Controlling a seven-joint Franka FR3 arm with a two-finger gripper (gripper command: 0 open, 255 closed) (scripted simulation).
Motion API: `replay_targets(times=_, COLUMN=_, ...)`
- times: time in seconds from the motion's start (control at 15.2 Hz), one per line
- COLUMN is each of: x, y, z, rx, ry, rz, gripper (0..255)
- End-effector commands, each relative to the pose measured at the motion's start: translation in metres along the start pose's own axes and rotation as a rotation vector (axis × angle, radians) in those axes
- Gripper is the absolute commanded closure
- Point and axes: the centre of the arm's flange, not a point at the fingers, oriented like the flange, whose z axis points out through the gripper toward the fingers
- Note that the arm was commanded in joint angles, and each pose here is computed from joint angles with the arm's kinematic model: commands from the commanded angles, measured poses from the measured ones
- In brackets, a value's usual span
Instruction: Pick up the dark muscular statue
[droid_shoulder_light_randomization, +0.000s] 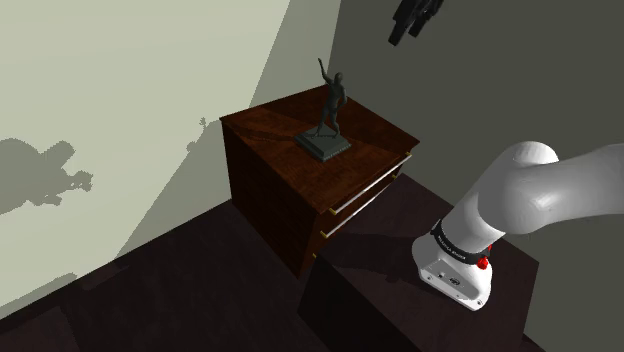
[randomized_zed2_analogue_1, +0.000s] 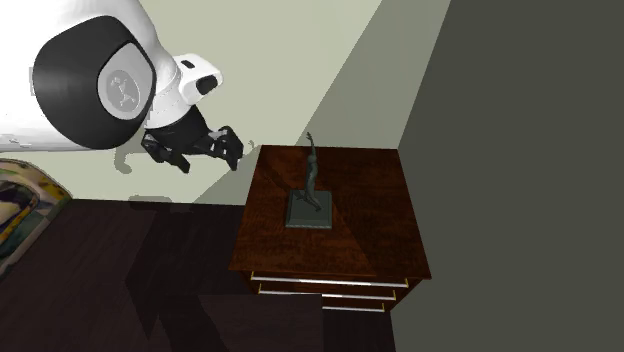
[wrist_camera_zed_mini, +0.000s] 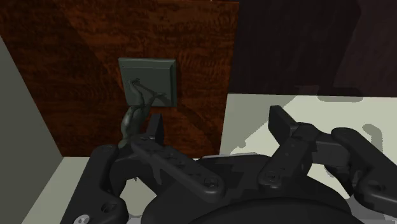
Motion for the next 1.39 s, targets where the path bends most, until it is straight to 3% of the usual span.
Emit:
replay_targets(times=0.0, x=0.0, y=0.0, z=0.0, rx=0.0, ry=0.0, rz=0.0, gripper=0)
replay_targets(times=1.32, x=0.109, y=0.085, z=0.213, rx=-0.204, ry=0.005, rz=-0.054, gripper=0)
